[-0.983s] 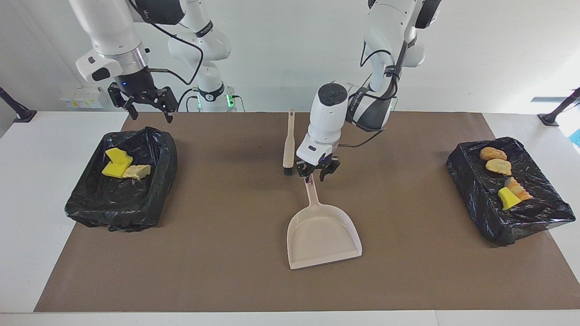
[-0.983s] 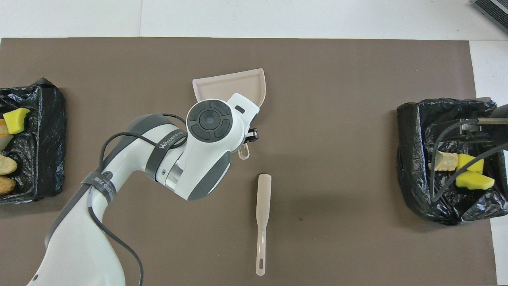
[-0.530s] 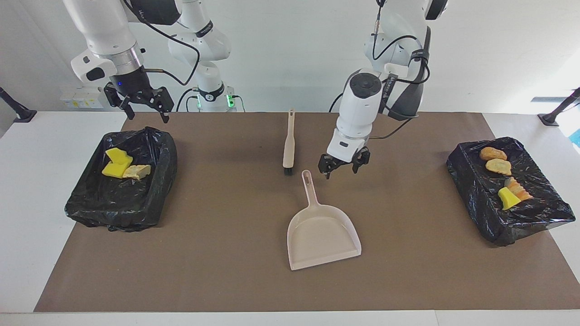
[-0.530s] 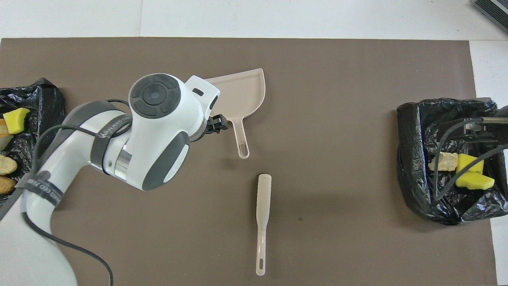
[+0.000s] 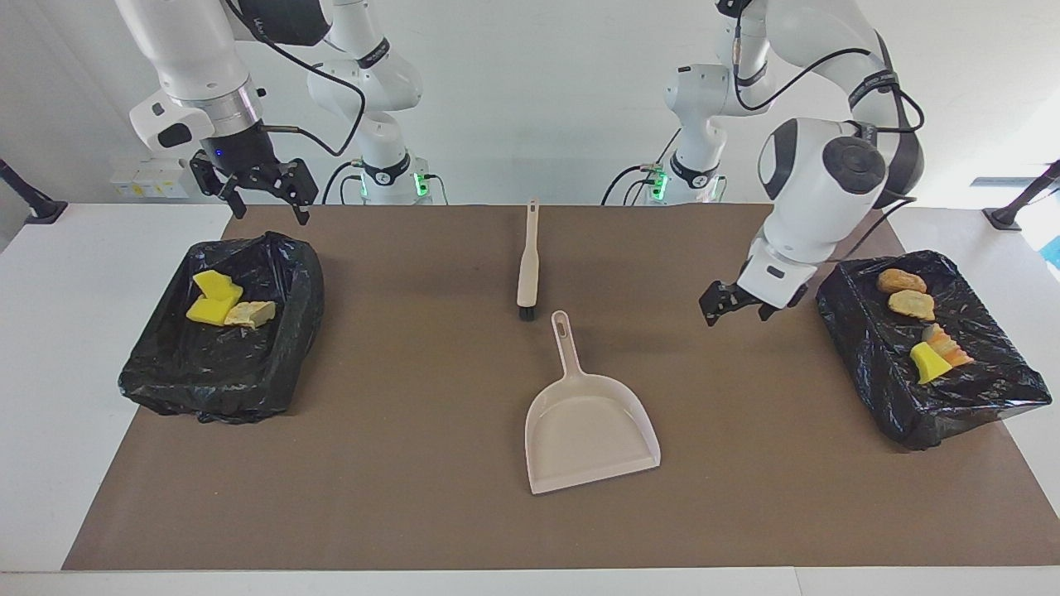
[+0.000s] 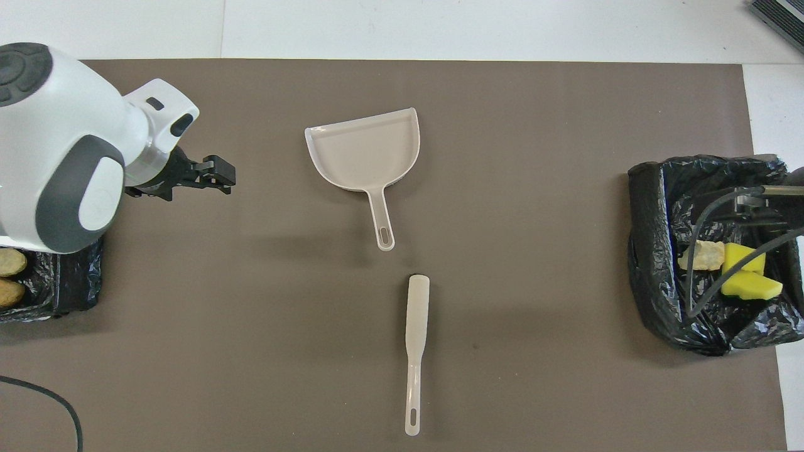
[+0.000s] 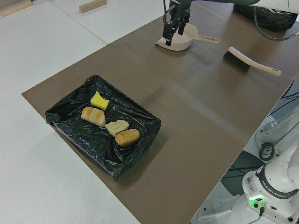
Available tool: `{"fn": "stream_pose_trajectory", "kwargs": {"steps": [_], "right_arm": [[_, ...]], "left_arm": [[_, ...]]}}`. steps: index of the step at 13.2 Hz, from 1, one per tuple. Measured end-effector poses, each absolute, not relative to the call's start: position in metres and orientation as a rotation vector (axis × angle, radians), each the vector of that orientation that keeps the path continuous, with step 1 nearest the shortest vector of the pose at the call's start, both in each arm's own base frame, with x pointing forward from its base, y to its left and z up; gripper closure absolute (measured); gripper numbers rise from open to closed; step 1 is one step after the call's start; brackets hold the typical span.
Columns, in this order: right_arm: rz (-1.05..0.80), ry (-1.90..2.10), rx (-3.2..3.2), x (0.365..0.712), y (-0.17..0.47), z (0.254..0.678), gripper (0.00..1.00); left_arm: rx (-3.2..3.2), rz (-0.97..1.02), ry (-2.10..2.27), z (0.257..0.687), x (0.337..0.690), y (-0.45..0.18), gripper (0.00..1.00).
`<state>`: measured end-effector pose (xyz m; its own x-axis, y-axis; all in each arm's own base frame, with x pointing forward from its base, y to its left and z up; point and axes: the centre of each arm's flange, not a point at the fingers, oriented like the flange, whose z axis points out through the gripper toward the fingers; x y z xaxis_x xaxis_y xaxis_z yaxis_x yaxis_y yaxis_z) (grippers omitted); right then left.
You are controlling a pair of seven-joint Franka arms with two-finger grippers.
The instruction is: Sweep and dump trash in bin
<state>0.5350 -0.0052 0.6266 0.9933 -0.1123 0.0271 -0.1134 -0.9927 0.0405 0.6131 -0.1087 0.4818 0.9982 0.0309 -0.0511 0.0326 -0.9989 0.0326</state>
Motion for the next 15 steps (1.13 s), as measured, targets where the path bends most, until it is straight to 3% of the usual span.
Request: {"fn": "stream_pose_trajectory", "kwargs": {"steps": [4,8,15], "right_arm": [[0.03,-0.175,3.094,0.534,-0.005,0.626,0.0],[0.03,-0.155,3.096,0.534,0.002,0.626,0.0],[0.029,-0.156,3.095,0.534,0.002,0.626,0.0]], "left_arm": [[3.097,-0.116,-0.127,0.491,0.616,-0.03,0.0],[3.08,-0.157,-0.286,0.522,0.593,0.015,0.0],[3.106,-0.147,-0.267,0.555,0.571,0.017,0.0]]}}
